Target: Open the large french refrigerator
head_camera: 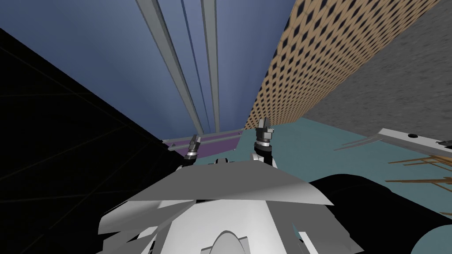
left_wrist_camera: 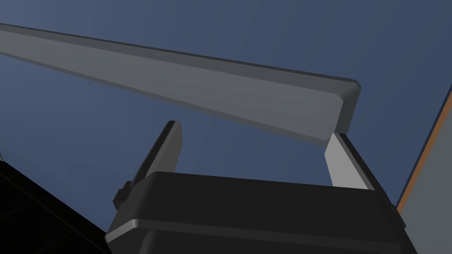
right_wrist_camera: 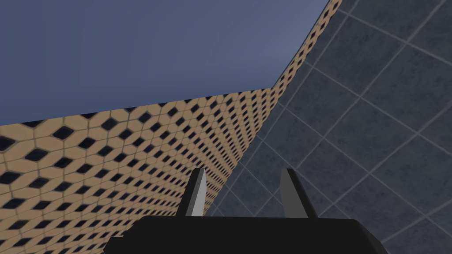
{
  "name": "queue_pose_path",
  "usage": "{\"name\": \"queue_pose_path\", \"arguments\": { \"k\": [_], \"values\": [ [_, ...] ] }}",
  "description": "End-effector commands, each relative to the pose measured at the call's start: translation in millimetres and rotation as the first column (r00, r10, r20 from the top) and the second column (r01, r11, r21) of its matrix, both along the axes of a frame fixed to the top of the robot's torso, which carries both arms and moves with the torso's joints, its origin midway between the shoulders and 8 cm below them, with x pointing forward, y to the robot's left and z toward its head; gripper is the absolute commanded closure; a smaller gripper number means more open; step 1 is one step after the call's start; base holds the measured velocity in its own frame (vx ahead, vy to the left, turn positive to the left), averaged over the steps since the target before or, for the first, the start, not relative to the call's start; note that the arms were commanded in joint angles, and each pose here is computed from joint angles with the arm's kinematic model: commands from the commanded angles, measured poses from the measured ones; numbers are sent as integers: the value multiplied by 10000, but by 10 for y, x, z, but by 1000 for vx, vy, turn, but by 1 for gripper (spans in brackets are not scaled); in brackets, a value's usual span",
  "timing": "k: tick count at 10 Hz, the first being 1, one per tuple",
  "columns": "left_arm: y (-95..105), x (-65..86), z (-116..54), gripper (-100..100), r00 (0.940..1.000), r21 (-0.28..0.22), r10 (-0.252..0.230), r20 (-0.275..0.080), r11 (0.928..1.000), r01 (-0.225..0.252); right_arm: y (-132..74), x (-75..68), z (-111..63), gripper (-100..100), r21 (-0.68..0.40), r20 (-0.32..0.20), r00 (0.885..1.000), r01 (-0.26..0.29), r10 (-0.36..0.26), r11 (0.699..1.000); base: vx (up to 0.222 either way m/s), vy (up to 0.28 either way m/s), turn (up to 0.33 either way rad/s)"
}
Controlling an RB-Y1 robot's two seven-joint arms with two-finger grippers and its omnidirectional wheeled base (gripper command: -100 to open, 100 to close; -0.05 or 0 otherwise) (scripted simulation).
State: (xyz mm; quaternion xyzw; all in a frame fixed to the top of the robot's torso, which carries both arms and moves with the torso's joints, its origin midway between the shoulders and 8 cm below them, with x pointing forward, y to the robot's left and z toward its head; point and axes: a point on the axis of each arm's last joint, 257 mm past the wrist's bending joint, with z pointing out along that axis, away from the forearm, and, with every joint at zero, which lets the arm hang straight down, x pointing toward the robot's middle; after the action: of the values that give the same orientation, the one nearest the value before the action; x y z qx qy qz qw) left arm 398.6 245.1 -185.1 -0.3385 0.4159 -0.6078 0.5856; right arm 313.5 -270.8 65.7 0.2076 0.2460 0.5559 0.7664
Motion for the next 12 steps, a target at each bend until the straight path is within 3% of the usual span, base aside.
{"name": "queue_pose_path", "arguments": {
  "k": [1,7,12],
  "values": [
    [-18,-8,-160,-100,10000,-64,-45,-62,10000,44,0,0,0,0,0,-1,10000,0,0,10000,68,-70,-57],
    [-87,-59,-550,-100,9996,-363,-102,-261,9993,92,0,0,0,0,0,0,10000,0,0,10000,80,-91,-41],
    [-170,-99,-753,-100,9992,-671,-98,-387,9977,72,0,0,0,0,0,0,10000,0,0,10000,49,-49,-26]
  ]
}}
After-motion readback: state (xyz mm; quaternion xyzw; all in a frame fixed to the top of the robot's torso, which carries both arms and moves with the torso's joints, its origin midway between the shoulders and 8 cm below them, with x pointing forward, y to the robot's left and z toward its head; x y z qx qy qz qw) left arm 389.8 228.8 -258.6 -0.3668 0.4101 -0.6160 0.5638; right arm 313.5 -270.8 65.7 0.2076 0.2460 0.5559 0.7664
